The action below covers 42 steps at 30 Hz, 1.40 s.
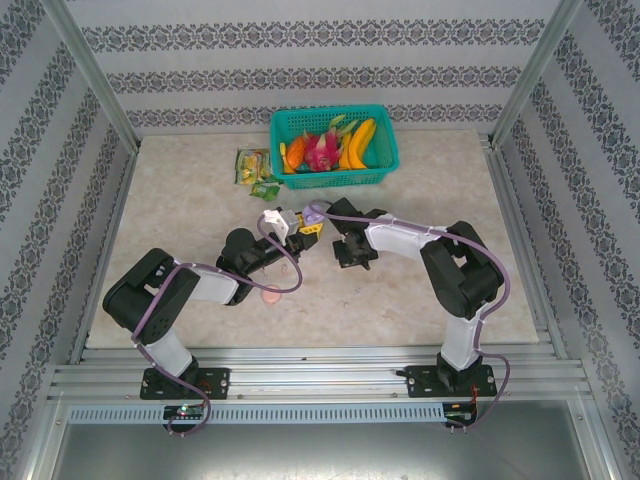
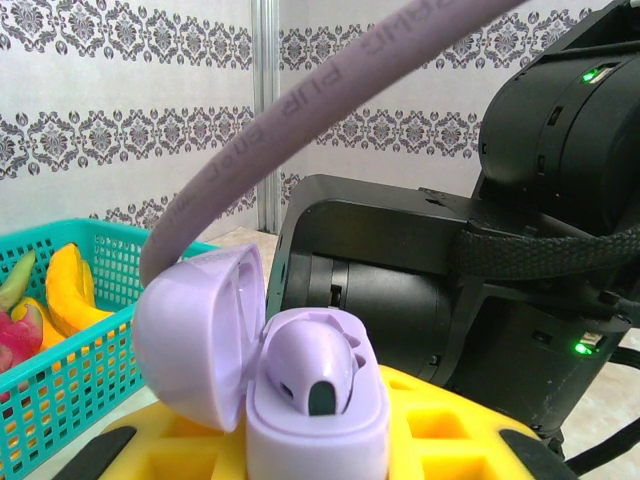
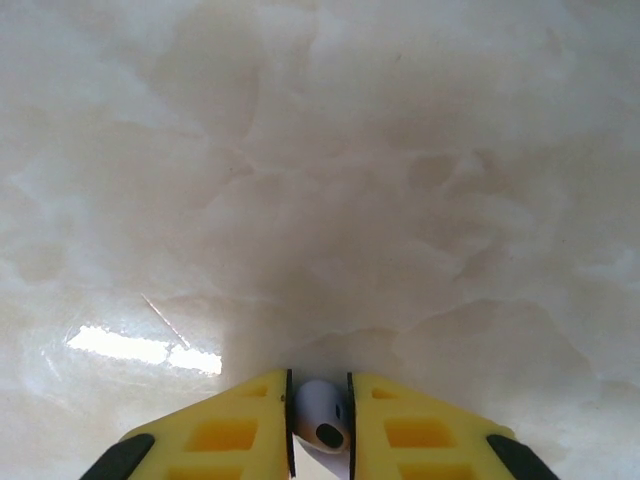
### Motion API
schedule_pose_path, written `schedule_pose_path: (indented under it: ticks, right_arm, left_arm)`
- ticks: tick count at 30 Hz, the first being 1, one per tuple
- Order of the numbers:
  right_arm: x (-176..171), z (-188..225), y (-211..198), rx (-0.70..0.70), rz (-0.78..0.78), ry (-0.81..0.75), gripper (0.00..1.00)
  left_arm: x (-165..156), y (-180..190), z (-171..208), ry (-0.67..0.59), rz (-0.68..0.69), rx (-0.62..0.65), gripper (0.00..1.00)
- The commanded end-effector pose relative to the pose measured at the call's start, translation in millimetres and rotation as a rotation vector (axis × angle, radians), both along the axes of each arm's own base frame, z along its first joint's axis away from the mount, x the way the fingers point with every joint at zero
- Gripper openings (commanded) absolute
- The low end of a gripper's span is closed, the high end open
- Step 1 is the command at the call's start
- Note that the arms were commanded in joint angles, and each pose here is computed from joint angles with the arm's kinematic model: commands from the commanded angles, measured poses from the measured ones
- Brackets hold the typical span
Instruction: Insert wireless bluetooth earbuds into charging case
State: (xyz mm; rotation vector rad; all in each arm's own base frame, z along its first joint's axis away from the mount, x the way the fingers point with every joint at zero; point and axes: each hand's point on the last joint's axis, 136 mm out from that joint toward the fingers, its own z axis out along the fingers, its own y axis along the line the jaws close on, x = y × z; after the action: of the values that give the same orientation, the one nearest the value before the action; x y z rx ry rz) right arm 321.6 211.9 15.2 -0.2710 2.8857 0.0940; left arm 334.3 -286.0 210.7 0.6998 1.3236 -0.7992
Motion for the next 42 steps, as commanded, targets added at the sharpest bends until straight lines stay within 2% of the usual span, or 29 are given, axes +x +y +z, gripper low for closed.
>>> schedule_pose_path:
  ticks: [1, 13, 20, 32, 42]
  right_arm:
    - [3, 7, -1, 0.03, -0.023, -0.018, 0.17]
    - [8, 34, -8, 0.177, -0.113, -0.095, 0.16]
    - [13, 73, -10, 0.315, -0.15, -0.183, 0.16]
    - [14, 209, -11, 0.644, -0.126, -0.492, 0.17]
    - [-8, 324, -4, 0.912, 0.03, -0.8, 0.18]
  left_arm:
    - [-5, -2, 26, -0.066, -0.014, -0.057, 0.0]
    - [-6, -1, 25, -0.06, -0.012, -0.059, 0.0]
    - [-8, 0, 28, -0.064, -0.016, -0.059, 0.0]
    - [-21, -4, 44, -0.074, -0.078, -0.063, 0.0]
    - [-24, -11, 68, -0.086, -0.14, -0.117, 0.0]
